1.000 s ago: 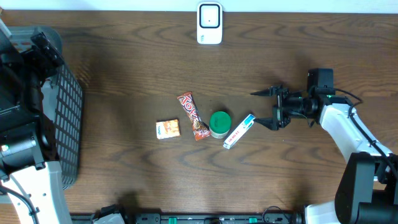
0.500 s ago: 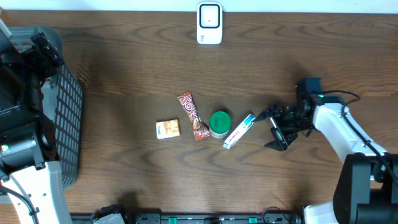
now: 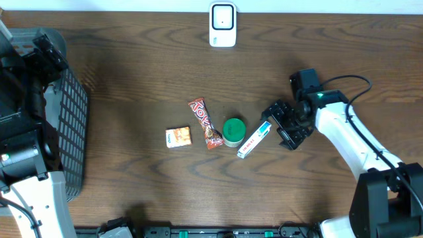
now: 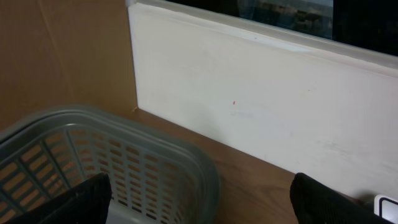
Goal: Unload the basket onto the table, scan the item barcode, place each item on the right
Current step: 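Grasp the box and lift it upright with the right gripper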
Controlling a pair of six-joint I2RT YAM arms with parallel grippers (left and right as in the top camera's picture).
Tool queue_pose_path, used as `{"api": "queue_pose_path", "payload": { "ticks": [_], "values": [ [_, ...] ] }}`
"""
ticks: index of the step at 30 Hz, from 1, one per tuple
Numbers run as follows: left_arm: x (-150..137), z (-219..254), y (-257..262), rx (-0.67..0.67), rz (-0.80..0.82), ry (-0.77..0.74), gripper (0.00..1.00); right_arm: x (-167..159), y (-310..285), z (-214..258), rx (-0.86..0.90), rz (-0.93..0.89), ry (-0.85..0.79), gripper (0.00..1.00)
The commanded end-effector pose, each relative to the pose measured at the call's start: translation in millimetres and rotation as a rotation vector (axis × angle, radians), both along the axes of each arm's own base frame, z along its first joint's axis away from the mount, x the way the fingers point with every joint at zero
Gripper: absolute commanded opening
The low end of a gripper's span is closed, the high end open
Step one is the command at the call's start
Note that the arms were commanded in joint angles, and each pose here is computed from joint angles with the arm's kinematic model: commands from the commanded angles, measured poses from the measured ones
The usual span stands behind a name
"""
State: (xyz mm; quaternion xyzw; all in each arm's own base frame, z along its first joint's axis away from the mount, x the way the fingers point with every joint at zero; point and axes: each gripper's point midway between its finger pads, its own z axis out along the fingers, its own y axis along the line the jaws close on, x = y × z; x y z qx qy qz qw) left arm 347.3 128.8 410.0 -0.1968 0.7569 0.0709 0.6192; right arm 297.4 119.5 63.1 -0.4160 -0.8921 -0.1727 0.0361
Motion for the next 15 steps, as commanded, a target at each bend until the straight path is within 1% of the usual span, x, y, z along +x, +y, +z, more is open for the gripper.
{"api": "queue_pose_path", "payload": {
  "ticks": [1, 6, 10, 15],
  "values": [
    [1, 2, -3, -0.009, -0.011, -0.007, 0.91, 5, 10, -12, -0.032, 0.013, 0.005, 0.88],
    [1, 2, -3, -0.009, -0.011, -0.007, 0.91, 2, 21, -38, -0.019, 0.036, 0.068, 0.86],
    [1, 1, -3, -0.009, -0.011, -0.007, 0.91, 0, 27, -53, 0.006, 0.042, 0.111, 0.75],
    [1, 1, -3, -0.009, -0.011, -0.007, 0.91, 0, 27, -55, 0.004, 0.042, 0.113, 0.55]
  ]
}}
